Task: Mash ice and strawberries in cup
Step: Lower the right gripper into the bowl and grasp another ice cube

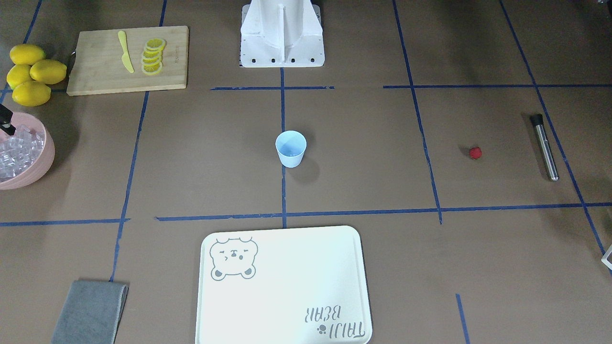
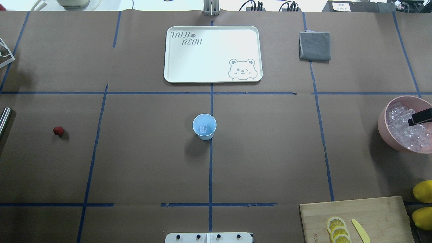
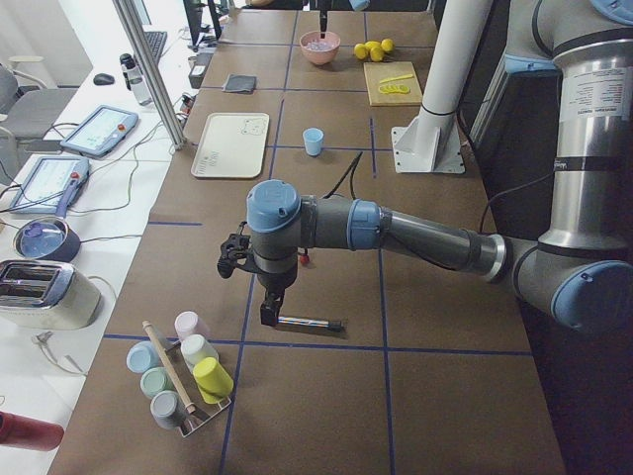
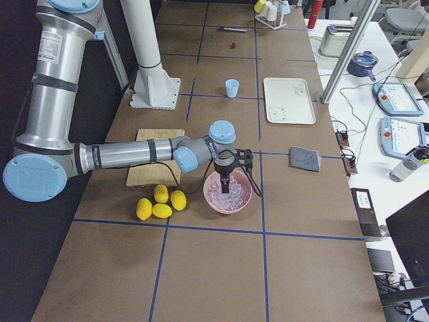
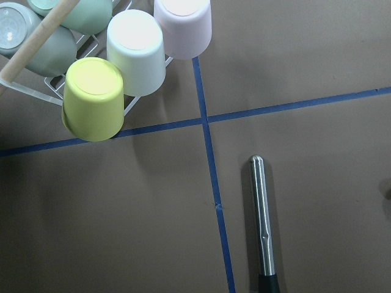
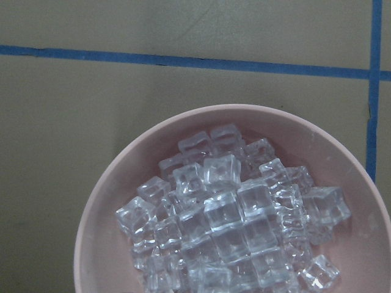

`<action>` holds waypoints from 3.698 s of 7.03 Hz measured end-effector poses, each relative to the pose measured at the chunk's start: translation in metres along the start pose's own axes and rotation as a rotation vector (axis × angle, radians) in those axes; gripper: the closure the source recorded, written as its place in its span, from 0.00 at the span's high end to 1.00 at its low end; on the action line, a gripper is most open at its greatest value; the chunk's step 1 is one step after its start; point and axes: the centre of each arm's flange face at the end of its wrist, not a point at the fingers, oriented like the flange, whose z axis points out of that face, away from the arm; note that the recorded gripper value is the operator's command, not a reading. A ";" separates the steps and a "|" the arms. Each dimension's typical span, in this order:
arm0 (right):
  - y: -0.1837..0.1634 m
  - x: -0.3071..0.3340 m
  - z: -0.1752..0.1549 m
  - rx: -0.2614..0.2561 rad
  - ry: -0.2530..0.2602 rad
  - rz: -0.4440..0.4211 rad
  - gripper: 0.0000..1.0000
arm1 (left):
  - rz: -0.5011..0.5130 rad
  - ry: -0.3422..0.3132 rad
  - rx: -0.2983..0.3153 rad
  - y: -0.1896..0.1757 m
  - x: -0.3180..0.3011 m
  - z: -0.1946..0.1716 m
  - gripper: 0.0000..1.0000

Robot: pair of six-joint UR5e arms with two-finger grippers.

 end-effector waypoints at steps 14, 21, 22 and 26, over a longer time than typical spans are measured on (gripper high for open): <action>0.002 -0.002 0.039 -0.074 0.019 -0.091 0.64 | 0.003 -0.002 0.006 0.000 0.003 -0.003 1.00; 0.006 -0.002 0.045 -0.090 0.019 -0.094 0.00 | 0.003 -0.003 0.006 0.000 0.004 -0.004 1.00; 0.006 -0.001 0.044 -0.089 0.019 -0.097 0.00 | 0.003 -0.003 0.007 0.000 0.005 -0.005 1.00; 0.018 -0.022 -0.014 -0.036 -0.030 -0.108 0.00 | 0.005 -0.002 0.009 -0.001 0.006 -0.007 1.00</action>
